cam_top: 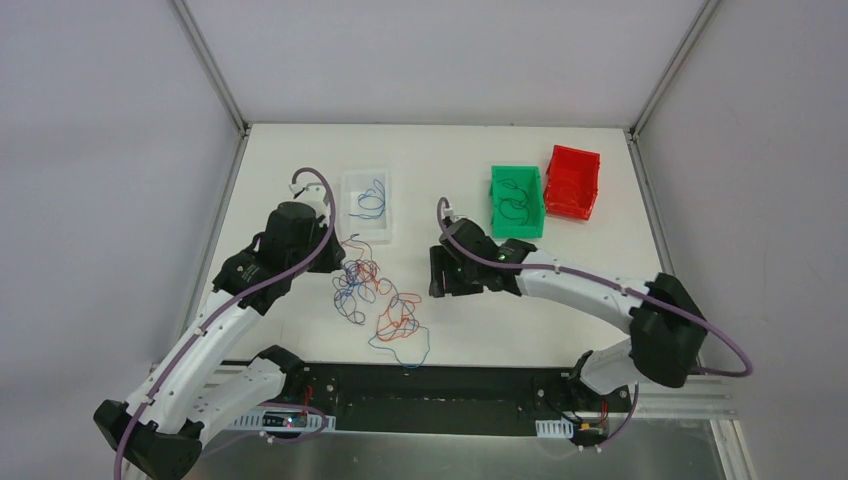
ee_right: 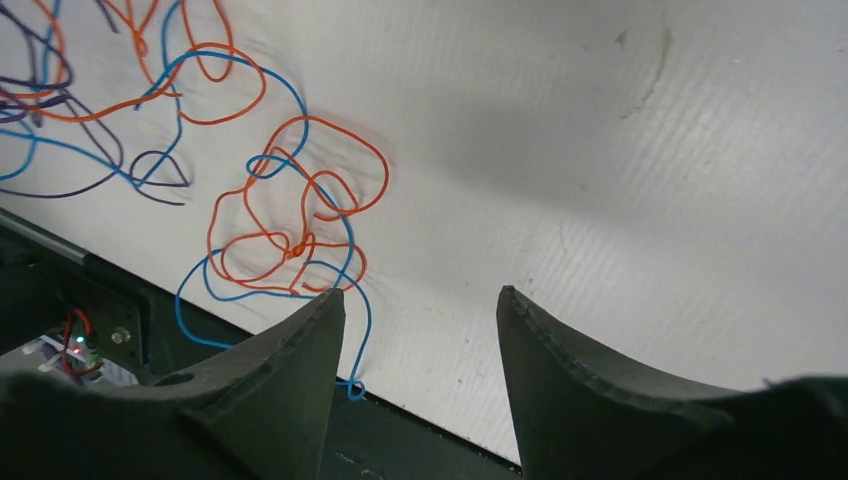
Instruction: Untangle the cables
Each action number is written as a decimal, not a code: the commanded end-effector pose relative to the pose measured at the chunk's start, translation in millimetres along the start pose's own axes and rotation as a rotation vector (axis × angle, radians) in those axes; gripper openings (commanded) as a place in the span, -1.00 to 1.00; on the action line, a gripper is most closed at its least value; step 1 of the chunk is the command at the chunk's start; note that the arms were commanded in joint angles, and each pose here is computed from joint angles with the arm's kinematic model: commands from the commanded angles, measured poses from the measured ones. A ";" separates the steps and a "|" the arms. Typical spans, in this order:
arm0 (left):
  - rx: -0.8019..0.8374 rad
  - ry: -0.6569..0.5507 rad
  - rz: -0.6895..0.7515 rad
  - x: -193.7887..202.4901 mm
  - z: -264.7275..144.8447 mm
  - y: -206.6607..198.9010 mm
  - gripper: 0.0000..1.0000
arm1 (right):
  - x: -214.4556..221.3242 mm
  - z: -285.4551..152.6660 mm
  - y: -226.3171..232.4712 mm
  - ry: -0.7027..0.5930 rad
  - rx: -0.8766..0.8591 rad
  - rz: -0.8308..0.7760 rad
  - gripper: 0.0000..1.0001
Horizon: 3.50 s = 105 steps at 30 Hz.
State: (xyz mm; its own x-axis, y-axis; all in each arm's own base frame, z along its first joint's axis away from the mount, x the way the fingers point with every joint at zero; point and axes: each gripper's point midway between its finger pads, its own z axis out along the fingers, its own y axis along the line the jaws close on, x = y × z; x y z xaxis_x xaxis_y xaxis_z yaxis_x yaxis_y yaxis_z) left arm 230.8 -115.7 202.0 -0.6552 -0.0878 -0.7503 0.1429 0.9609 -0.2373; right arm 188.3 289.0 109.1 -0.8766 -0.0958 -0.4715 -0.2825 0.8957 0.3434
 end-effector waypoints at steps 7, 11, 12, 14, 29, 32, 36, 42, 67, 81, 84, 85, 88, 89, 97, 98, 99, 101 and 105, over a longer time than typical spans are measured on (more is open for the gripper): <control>0.032 -0.040 0.057 -5.4 -8.8 -0.8 -1.00 | 0.5 52.8 49.4 0.037 -0.100 0.010 0.35; 0.047 -0.027 0.073 -4.5 -9.9 -3.2 -1.00 | 9.4 66.6 58.2 0.061 -0.129 0.034 0.32; 0.050 -0.024 0.076 -4.6 -10.0 -3.7 -1.00 | 10.9 70.2 59.0 0.066 -0.124 0.036 0.31; 0.056 -0.016 0.086 -4.4 -9.9 -5.0 -1.00 | 13.5 76.7 60.9 0.074 -0.120 0.036 0.28; 0.045 0.007 0.120 1.6 -10.5 -0.5 -1.00 | -16.8 65.1 23.2 -0.140 0.057 0.100 -1.00; 0.036 0.006 0.122 2.6 -10.0 1.5 -1.00 | -40.2 30.3 6.5 -0.241 0.109 0.107 -1.00; 0.030 0.001 0.123 2.0 -10.8 2.8 -1.00 | -74.2 -30.6 -15.4 -0.387 0.138 0.149 -1.00; 0.023 0.003 0.121 3.3 -9.9 4.4 -1.00 | -111.9 -120.9 -47.3 -0.578 0.120 0.229 -1.00; -0.214 -0.072 0.054 -7.4 -21.8 45.1 -1.00 | -117.5 -208.2 -184.5 -0.697 0.399 0.579 -1.00; 0.268 0.079 0.096 -1.0 -13.0 -46.7 -0.10 | -158.7 -241.9 -66.4 -0.635 -0.173 0.411 -1.00; 0.346 0.088 0.091 -0.5 -14.1 -60.9 0.59 | -169.8 -256.5 -50.4 -0.644 -0.242 0.409 -1.00; 0.371 0.085 0.092 -1.7 -14.5 -65.6 0.70 | -173.2 -260.1 -45.9 -0.646 -0.261 0.410 -1.00; 0.420 0.052 0.099 -9.7 -15.5 -77.1 0.95 | -184.6 -270.2 -33.7 -0.651 -0.316 0.421 -1.00; 0.439 0.037 0.101 -12.8 -16.2 -81.6 0.98 | -188.1 -271.4 -30.5 -0.648 -0.331 0.429 -1.00; 0.604 -0.230 0.185 -34.1 -12.5 -129.3 0.92 | -214.5 -292.5 -5.3 -0.670 -0.465 0.469 -1.00; 0.617 -0.291 0.192 -40.5 -12.7 -137.1 0.92 | -217.3 -295.0 -1.1 -0.668 -0.488 0.472 -1.00; 0.610 -0.309 0.191 -39.9 -9.0 -138.1 0.93 | -220.3 -298.2 3.0 -0.668 -0.512 0.475 -1.00; 0.637 -0.374 0.190 -46.6 -5.6 -146.9 0.91 | -225.3 -302.9 11.1 -0.661 -0.558 0.482 -1.00; 0.704 -0.461 0.205 -47.8 2.7 -161.8 0.88 | -235.1 -312.7 24.1 -0.655 -0.634 0.495 -1.00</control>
State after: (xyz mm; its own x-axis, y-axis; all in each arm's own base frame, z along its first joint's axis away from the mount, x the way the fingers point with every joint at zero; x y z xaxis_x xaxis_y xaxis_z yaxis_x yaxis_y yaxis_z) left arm 221.1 -251.9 231.4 -0.4215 -0.0276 -0.9064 0.6938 0.6338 -0.3419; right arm 272.9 186.5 433.3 -0.6211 0.6270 -0.4702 -0.1635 0.4831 0.8602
